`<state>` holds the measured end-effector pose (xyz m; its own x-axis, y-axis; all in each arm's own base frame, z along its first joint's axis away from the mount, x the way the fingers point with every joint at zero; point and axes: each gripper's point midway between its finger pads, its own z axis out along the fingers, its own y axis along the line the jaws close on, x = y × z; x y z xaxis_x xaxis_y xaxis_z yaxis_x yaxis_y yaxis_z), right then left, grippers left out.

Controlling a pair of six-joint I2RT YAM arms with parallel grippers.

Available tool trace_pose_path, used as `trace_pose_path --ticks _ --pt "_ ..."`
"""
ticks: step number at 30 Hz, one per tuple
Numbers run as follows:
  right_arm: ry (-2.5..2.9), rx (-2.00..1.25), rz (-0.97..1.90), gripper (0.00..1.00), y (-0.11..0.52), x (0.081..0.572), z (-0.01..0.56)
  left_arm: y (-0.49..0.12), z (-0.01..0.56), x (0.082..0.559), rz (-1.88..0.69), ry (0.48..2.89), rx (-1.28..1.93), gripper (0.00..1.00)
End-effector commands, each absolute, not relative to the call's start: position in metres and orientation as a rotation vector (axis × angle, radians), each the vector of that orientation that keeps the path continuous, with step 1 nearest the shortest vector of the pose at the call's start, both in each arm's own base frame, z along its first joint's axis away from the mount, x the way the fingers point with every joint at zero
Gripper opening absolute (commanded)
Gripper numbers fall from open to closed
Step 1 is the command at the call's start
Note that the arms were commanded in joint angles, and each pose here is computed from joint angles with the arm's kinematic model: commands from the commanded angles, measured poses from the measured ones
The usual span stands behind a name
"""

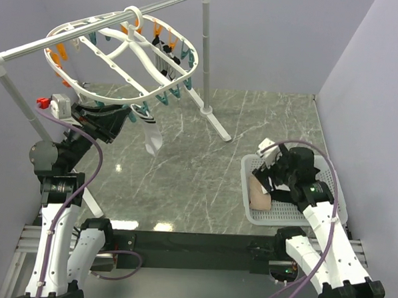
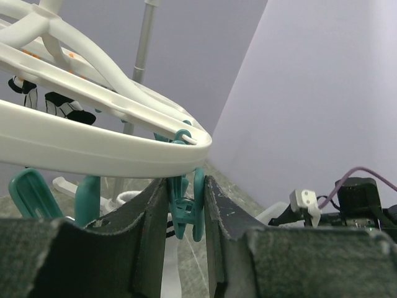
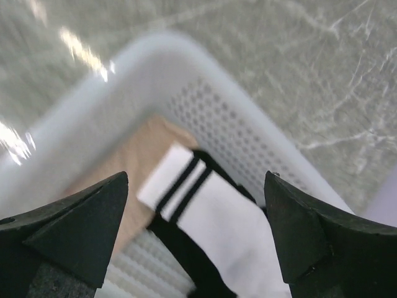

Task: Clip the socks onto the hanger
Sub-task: Pick up the sock from the bin.

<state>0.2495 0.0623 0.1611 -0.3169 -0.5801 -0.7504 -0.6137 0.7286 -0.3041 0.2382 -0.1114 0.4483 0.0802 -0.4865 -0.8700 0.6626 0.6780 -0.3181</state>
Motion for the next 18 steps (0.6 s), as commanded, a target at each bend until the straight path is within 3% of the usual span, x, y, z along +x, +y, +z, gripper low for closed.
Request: trace_pose_path --ticks 1,9,18 --pt "1.934 -1.263 -0.168 0.96 0.039 0.234 0.147 -0.104 0.456 0.24 -0.824 1.175 0.157 0.3" --pt "1.959 -1.48 -0.243 0.98 0.019 0.19 0.113 -0.106 0.455 0.238 -0.842 1.169 0.164 0.3" --pt "1.84 -1.474 -0.315 1.0 0.023 0.215 0.094 -0.106 0.455 0.24 -0.844 1.175 0.163 0.3"
